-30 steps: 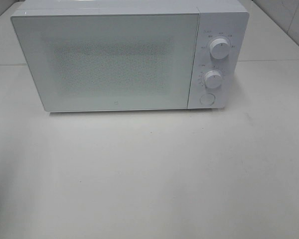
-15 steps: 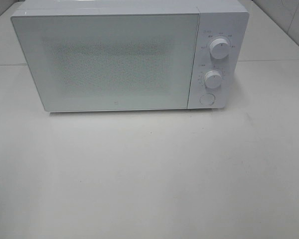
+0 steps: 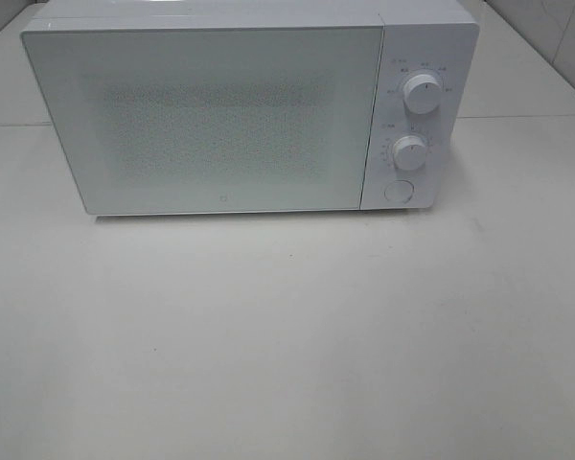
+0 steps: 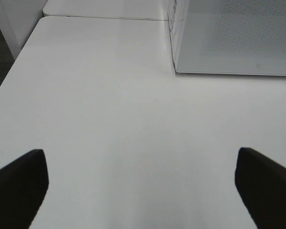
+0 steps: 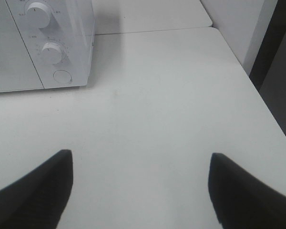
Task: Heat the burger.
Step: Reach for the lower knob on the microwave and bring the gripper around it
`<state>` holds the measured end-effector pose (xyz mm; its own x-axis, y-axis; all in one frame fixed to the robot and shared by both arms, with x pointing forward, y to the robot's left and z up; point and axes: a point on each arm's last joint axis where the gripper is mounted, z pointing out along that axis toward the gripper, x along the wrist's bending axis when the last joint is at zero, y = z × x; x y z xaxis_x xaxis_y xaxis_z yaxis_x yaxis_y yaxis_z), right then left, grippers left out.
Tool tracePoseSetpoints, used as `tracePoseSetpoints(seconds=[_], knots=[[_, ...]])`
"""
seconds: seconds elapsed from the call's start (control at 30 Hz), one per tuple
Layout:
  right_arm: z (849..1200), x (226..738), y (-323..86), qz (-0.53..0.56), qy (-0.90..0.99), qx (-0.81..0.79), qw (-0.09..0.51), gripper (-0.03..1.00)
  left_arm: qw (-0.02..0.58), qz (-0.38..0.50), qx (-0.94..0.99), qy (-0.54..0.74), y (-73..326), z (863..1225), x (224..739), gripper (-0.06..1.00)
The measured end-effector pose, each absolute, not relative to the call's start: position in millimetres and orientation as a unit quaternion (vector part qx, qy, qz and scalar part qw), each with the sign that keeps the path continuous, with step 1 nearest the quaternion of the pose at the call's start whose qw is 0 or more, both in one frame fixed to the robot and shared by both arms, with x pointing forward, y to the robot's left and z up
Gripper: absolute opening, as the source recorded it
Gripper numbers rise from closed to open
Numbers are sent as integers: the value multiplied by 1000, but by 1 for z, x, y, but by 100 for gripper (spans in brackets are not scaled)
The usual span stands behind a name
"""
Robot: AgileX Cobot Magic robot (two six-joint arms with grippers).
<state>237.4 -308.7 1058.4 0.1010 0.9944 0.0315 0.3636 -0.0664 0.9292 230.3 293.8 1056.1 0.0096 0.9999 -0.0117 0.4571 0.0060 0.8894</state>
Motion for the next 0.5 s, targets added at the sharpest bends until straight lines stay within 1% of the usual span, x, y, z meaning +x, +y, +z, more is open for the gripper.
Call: tracePoseSetpoints(seconds=[0.5], knots=[[1058, 237, -309, 386, 548, 620, 408, 76, 376, 361, 603, 603, 293, 1055, 230, 99]])
